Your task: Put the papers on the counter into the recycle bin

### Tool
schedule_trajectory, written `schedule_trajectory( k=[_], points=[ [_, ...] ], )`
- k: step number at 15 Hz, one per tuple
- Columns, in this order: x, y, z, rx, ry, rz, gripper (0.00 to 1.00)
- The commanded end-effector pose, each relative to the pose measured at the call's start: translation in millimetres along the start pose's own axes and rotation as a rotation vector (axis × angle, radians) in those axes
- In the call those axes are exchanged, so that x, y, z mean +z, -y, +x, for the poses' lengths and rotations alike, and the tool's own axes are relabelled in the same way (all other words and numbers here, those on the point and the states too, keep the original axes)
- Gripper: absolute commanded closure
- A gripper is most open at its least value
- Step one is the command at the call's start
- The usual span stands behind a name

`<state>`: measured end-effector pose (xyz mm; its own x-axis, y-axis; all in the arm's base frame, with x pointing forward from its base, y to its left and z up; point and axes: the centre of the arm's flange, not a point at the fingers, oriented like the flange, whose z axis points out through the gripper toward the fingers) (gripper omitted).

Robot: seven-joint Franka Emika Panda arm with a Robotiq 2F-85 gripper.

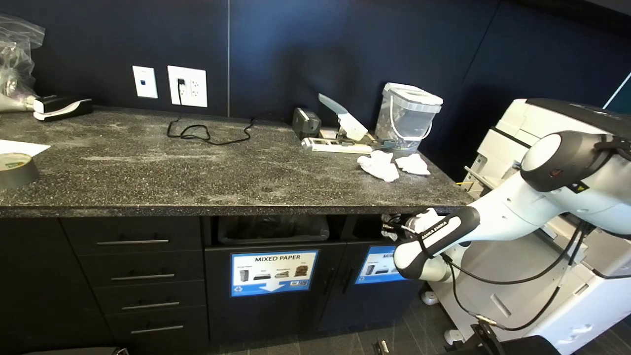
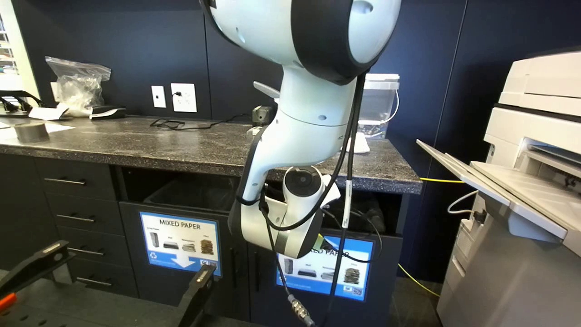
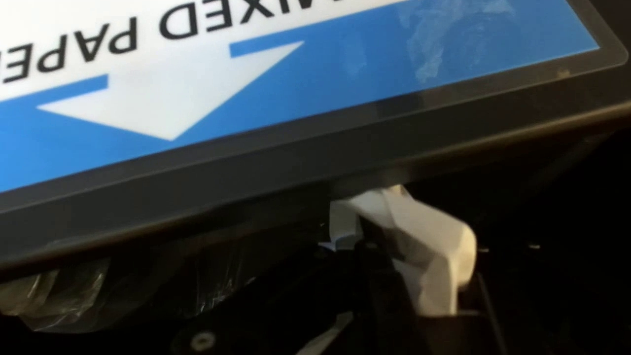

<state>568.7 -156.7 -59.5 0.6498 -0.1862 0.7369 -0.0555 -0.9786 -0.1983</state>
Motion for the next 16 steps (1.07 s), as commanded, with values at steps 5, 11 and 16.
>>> schedule_trajectory(
  k=[5, 11, 16],
  points=[
    [16.7, -1.6, 3.2, 0.005, -0.034, -0.014, 0.63],
    [14.0, 0.8, 3.1, -0.032, -0.011, -0.032, 0.31],
    [9.8, -0.1, 3.3, -0.056, 0.003, -0.035, 0.00]
  ],
)
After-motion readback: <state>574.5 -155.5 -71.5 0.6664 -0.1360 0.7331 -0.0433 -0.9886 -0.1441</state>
